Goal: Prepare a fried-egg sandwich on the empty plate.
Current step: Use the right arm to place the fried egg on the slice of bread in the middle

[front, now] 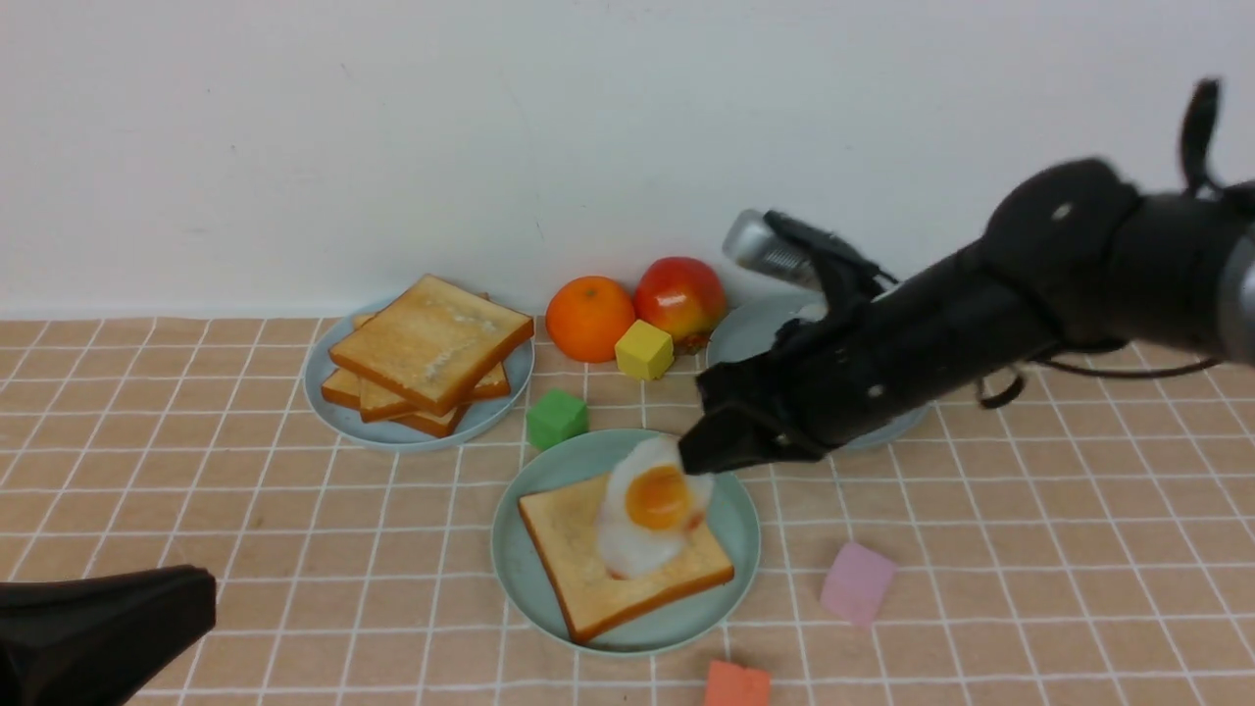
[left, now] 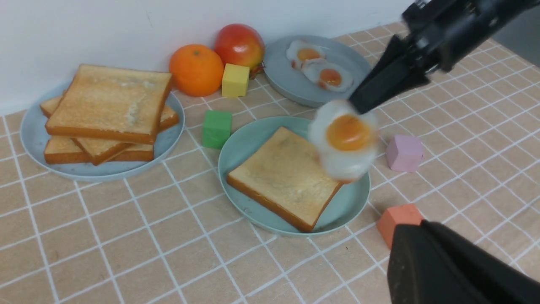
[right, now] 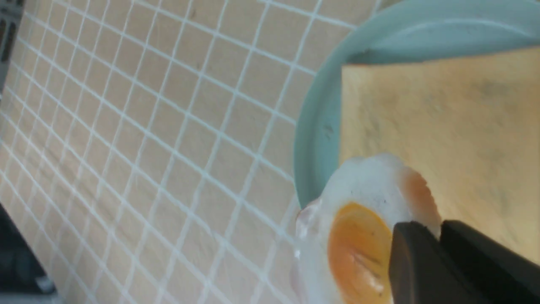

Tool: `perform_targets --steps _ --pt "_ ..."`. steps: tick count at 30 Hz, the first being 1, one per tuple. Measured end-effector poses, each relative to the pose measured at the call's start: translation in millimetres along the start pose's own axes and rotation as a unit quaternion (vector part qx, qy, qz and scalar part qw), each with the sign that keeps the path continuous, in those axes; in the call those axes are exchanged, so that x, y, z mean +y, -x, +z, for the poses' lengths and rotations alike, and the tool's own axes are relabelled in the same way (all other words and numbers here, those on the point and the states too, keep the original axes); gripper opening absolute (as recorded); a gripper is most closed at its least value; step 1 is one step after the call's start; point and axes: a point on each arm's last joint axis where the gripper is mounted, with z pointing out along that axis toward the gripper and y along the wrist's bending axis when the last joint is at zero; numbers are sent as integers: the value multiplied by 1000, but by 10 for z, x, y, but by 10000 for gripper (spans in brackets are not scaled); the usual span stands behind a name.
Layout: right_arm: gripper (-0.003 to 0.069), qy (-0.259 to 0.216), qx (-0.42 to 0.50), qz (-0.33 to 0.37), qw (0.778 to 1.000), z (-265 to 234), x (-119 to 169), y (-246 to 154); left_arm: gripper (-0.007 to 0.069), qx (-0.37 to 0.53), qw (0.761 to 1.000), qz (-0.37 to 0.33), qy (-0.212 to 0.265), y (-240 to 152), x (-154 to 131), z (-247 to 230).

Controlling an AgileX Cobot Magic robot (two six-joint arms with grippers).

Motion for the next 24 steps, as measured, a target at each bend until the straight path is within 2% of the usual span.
perform_targets --steps 9,13,17,18,19,20,22,24 --pt "69 -4 -15 90 996 442 -286 -37 15 -1 1000 4 2 1 4 0" --pt "101 -23 -19 112 993 563 -411 -62 18 -1 1000 4 2 2 4 0" --pt "274 -29 -25 125 991 615 -464 -68 20 -1 1000 5 3 2 5 0" --pt "274 -29 -25 125 991 615 -464 -68 21 -1 1000 5 3 2 5 0" --pt "360 -23 -18 125 992 601 -452 -75 22 -1 1000 5 3 2 5 0" --pt "370 -23 -18 125 992 600 -452 -75 22 -1 1000 5 2 1 5 0" --pt "447 -12 -1 106 994 479 -413 -65 22 9 1000 -9 2 -16 4 3" --pt "450 -11 7 83 996 276 -341 -31 22 28 999 -23 6 -41 4 34"
